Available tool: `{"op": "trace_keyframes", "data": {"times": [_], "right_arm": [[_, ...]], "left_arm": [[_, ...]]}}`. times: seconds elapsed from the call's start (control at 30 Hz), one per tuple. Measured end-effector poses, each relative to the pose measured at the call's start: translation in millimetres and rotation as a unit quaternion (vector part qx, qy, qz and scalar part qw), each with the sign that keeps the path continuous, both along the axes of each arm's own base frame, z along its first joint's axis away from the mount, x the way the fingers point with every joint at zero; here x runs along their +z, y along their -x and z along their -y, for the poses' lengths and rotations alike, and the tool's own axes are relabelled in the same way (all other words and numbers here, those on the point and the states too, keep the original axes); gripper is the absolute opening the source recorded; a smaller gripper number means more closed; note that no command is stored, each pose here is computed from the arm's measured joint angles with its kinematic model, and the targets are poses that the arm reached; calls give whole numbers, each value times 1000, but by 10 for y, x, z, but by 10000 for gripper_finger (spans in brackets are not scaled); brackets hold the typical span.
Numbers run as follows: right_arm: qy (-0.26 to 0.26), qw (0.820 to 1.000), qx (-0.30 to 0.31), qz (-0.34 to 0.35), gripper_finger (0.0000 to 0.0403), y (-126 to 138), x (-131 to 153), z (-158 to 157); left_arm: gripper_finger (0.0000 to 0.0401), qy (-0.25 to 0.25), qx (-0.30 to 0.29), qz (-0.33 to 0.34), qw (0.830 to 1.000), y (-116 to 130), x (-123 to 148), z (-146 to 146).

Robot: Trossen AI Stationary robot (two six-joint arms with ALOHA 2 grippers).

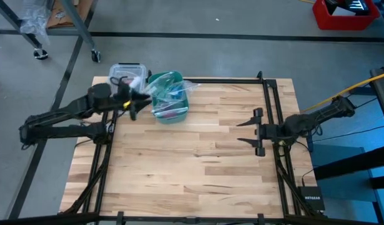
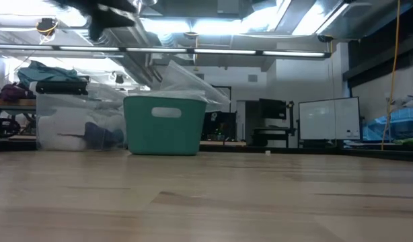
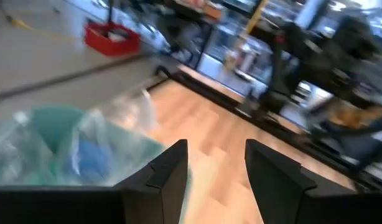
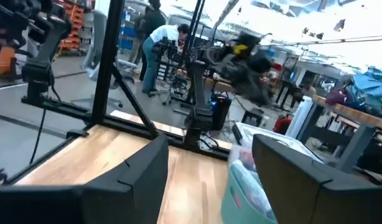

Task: Roll bandage
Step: Return to Home Position

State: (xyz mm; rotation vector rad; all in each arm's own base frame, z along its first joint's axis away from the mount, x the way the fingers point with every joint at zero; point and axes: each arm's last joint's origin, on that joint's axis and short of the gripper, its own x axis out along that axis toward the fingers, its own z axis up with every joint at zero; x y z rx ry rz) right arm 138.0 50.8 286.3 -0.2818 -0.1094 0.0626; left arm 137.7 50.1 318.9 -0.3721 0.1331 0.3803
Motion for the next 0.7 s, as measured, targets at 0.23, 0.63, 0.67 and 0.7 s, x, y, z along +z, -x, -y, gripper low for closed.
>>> {"op": "trace_keyframes", "data": {"times": [0.23,0.63,0.67,0.7], "right_arm": [[24,997,-40,-62,234,386,-101,195],[-5,993,-63,-104,234,704,-469,349],[-6,992,-65,-108,234,695,-541,347],[-7,991,-69,-111,234,682,-617,343]], "left_arm": [[152,42,-93,-21,995,65,-211,309],[152,6,-191,108,976,-61,-1106,637],[152,4,-184,117,976,-47,-1162,642],[152,2,-176,123,977,-32,-1216,644]]}}
